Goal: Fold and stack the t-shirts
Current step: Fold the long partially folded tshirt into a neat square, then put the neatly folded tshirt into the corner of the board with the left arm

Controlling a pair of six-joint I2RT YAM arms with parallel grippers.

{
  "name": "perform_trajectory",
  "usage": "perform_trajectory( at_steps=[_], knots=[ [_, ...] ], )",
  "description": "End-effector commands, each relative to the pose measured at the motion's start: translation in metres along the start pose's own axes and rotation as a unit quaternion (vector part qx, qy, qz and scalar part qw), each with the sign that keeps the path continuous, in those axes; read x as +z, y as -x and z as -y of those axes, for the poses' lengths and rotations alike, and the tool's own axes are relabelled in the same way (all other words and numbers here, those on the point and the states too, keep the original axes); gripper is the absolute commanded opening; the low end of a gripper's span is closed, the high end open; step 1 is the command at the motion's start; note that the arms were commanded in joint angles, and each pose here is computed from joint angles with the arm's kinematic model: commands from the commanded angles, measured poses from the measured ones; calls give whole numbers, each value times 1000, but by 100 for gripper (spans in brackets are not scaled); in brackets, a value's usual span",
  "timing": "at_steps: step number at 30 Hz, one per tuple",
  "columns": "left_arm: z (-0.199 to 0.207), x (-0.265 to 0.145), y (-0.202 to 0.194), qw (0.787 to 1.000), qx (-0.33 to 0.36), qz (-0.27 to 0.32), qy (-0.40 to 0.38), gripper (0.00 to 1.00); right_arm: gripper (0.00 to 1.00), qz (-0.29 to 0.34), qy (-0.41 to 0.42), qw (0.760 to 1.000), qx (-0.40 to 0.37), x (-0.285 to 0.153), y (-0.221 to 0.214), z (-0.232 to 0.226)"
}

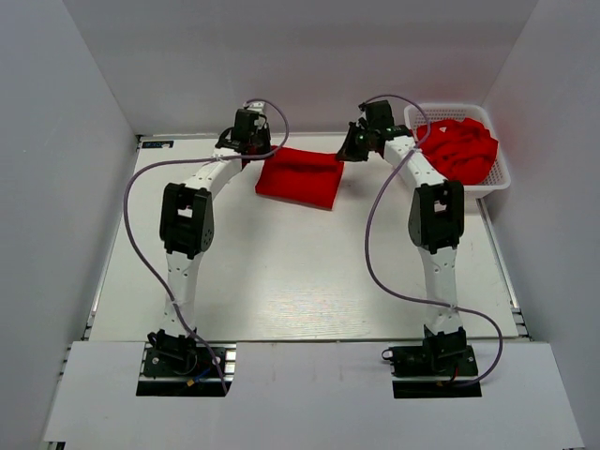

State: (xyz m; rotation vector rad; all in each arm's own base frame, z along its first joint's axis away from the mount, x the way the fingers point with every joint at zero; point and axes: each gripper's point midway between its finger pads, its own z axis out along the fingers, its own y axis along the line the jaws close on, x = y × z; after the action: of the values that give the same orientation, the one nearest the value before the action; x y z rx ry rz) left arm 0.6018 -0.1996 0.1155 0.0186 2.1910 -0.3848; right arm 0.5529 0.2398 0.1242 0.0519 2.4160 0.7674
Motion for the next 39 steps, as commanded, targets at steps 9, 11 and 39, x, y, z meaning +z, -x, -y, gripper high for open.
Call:
perform_trajectory(
  at_steps=[9,11,39],
  knots=[
    [2,22,49,996,10,88,-23,71,61,110,62,992,-12,11,75,7],
    [3,16,58,995,10,96,-21,99,90,122,59,990,-30,2,84,9],
    [-19,32,-39,995,71,-71,-17,99,90,44,-35,993,-108,-92,-12,10]
  ],
)
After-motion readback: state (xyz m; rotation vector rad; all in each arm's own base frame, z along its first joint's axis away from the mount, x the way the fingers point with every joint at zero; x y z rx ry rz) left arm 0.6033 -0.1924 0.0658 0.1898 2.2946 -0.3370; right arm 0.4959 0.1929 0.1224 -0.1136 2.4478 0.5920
